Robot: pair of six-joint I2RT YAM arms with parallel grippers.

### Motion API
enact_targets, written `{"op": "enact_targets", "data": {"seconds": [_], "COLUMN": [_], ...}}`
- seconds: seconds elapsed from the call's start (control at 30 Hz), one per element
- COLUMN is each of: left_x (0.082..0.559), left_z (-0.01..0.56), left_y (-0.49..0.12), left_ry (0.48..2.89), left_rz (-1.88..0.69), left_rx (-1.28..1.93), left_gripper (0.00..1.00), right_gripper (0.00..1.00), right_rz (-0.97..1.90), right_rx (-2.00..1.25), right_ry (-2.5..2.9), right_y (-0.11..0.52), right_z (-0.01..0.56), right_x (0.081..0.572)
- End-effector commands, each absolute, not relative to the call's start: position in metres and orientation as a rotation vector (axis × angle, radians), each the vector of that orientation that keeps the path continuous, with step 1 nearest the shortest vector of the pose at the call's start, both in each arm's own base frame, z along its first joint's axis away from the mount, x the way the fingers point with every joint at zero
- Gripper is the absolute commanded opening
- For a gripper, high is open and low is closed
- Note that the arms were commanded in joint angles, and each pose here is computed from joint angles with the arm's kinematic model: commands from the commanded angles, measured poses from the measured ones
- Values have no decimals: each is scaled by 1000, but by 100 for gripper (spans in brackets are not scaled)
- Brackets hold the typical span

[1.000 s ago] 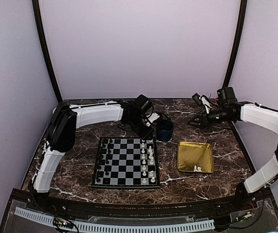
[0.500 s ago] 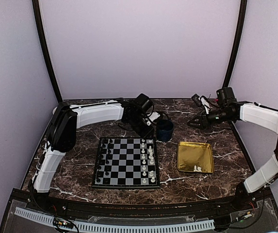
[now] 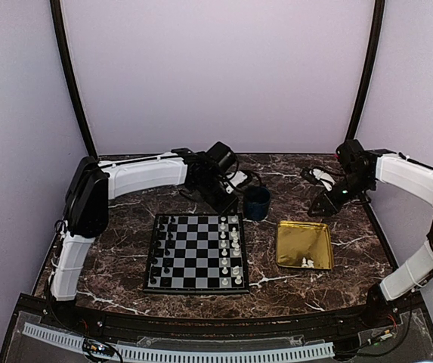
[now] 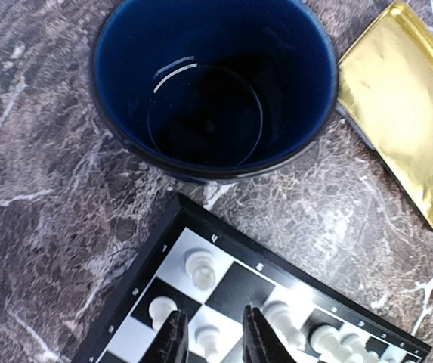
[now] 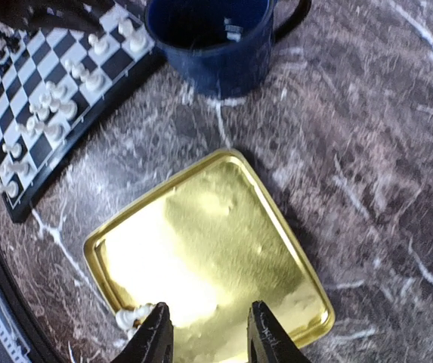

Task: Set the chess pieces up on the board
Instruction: Place the rook at h1, then pick up the knight from the storage box.

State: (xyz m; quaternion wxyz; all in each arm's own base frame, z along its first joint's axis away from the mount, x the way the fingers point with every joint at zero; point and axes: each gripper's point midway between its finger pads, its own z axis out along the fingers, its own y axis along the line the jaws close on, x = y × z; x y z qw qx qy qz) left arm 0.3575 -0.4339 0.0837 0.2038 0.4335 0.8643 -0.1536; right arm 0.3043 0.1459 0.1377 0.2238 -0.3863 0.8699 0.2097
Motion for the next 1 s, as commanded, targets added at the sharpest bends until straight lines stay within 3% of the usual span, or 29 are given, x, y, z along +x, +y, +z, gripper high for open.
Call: {"op": "enact_targets", "data": {"seconds": [0.0, 0.37, 0.97], "left_x": [352, 336, 324], "left_z": [149, 156, 145], "left_y": [-436, -437, -421], "left_ry": [2313, 2289, 2284], "left_rz": [-475, -426, -431], "left_rx": [1106, 1101, 1062], "left_gripper": [28, 30, 30], "right_gripper": [35, 34, 33], "right_rz": [534, 610, 470], "right_rx": [-1232, -1400, -1472], "right_ry": [2642, 2906, 3015], "right_y": [124, 131, 132], "right_z": [110, 56, 22], "right_x": [249, 192, 188]}}
